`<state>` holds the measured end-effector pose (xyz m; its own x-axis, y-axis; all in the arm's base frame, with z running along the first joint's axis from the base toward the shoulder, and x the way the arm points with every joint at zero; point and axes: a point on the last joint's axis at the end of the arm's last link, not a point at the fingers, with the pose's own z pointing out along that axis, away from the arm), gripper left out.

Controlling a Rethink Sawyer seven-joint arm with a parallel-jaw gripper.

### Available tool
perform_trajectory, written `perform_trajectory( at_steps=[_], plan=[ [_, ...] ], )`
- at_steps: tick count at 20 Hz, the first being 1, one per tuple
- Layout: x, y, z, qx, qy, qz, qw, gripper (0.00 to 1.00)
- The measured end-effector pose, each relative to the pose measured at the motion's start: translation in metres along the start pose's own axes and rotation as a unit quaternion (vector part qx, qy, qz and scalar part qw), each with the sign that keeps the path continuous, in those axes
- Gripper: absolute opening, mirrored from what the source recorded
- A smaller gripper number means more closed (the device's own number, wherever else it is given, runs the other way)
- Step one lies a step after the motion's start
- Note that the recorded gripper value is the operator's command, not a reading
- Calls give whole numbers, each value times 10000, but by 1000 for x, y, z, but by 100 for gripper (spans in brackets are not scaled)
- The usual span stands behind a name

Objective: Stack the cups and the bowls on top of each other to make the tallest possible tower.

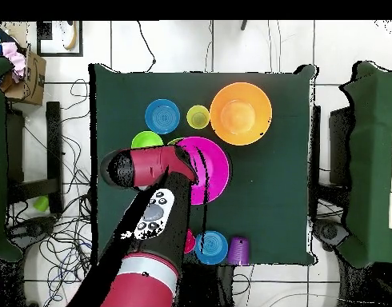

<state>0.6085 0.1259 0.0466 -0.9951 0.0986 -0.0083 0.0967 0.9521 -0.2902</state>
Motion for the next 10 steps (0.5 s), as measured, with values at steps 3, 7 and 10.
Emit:
perform_trajectory(
  at_steps=[3, 7, 10],
  plan=[
    [0, -1, 0, -19, 6, 15, 10000, 0],
    [-5, -6, -1, -242, -7, 142, 9996, 0],
    [-13, -21, -1, -468, -79, 354, 9982, 0]
  ],
)
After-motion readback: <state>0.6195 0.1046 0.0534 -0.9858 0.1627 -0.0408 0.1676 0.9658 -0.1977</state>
